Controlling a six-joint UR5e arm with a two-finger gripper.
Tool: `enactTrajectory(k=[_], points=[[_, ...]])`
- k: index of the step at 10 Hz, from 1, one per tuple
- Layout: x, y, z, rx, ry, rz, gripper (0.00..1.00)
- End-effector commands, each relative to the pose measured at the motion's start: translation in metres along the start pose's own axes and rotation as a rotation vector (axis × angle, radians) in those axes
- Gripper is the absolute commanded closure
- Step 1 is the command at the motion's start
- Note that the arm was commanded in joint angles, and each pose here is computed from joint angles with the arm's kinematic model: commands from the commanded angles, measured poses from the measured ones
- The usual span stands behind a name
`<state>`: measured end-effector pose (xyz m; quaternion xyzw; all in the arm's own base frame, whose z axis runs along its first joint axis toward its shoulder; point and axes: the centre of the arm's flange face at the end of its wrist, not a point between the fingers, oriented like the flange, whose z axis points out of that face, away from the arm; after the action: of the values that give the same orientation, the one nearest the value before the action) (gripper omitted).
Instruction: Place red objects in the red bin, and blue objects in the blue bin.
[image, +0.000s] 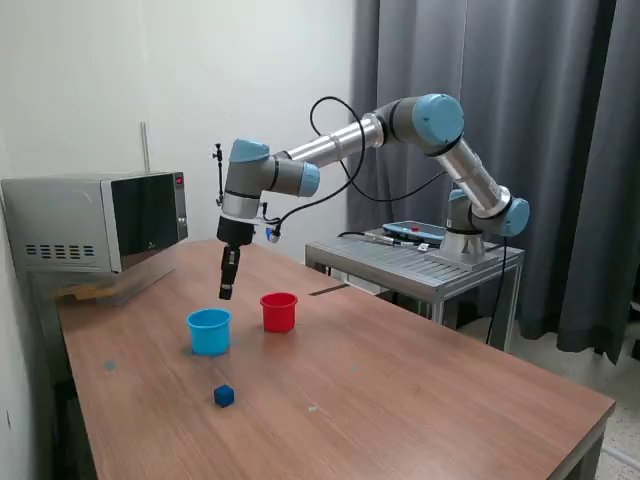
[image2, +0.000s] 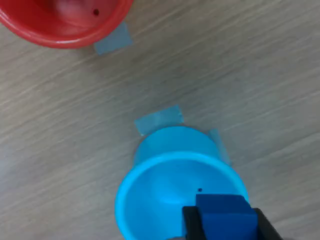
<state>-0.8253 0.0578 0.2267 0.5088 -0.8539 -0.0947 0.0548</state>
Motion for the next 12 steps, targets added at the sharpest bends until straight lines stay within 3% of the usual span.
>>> enactTrajectory(k=[1,3,12], points=[[-0.008,0.008,0.017,0.008,0.001,0.013,1.0],[-0.005,0.012,0.021,0.007,0.017,0.013,1.0],[-0.004,0.012,0.035,0.02,0.018,0.011,1.0]])
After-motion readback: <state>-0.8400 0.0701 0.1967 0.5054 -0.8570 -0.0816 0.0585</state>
